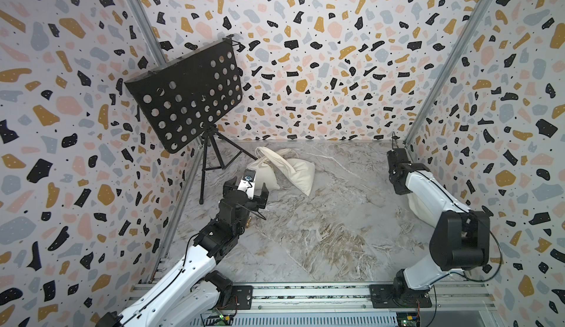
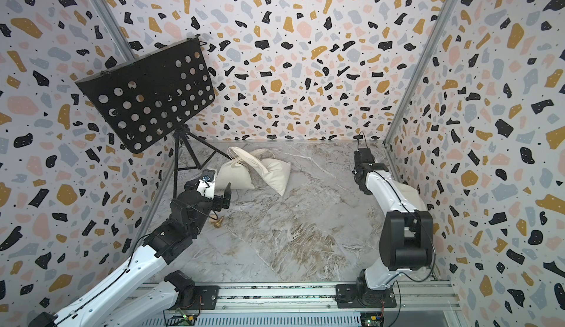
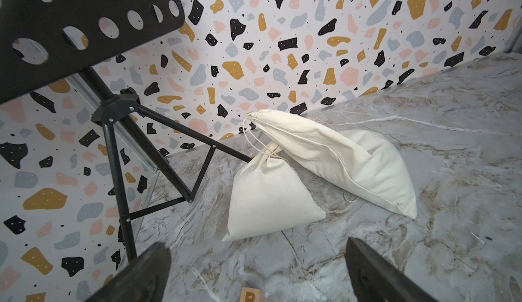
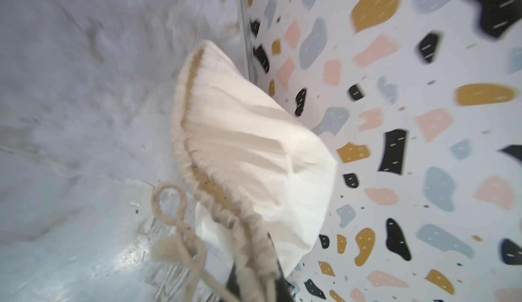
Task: Close the soil bag
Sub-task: Frap the soil bag at the center of the board.
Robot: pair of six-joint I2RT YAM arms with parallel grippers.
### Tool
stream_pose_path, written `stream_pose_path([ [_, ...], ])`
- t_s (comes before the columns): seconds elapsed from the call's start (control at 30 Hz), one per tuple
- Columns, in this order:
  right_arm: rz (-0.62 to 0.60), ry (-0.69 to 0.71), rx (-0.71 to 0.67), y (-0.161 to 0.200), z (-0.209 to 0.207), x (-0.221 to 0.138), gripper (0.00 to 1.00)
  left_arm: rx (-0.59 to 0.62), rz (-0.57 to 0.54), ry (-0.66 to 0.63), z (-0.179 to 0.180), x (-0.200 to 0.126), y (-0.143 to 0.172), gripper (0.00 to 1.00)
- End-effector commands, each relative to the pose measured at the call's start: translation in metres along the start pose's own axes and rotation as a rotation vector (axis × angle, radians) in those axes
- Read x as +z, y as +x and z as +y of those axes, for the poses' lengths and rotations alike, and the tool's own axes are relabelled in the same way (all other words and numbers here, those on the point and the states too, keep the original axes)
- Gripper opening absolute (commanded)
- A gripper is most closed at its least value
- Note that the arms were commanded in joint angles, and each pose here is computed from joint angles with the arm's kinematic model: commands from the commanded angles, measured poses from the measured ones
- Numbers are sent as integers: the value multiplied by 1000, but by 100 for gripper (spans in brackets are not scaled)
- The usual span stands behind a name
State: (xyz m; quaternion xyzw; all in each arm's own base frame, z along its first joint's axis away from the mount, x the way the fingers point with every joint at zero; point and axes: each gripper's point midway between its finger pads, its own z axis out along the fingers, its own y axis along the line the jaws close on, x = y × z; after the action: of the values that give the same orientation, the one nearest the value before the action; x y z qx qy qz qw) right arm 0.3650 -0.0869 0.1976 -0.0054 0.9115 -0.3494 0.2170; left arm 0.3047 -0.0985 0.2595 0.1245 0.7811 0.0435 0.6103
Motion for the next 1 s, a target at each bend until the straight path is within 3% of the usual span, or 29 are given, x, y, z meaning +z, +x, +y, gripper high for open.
stream_pose_path([
  [0.0, -181, -85, 4, -36, -13, -61, 0, -32, -45, 22, -2, 0, -16, 100],
  [0.17, -408, -317, -113, -67, 26, -146, 0, -35, -39, 57, -7, 1, -18, 100],
  [0.5, -759, -961, -280, -69, 154, -282, 0, -42, -94, 263, -38, -13, -32, 100],
  [0.8, -979, -1327, -325, -80, 164, -387, 0, -118, -167, 341, -42, -33, -54, 100],
  [0.97, -1059, -1495, -419, -69, 170, -434, 0, -148, -204, 404, -47, -44, -68, 100],
])
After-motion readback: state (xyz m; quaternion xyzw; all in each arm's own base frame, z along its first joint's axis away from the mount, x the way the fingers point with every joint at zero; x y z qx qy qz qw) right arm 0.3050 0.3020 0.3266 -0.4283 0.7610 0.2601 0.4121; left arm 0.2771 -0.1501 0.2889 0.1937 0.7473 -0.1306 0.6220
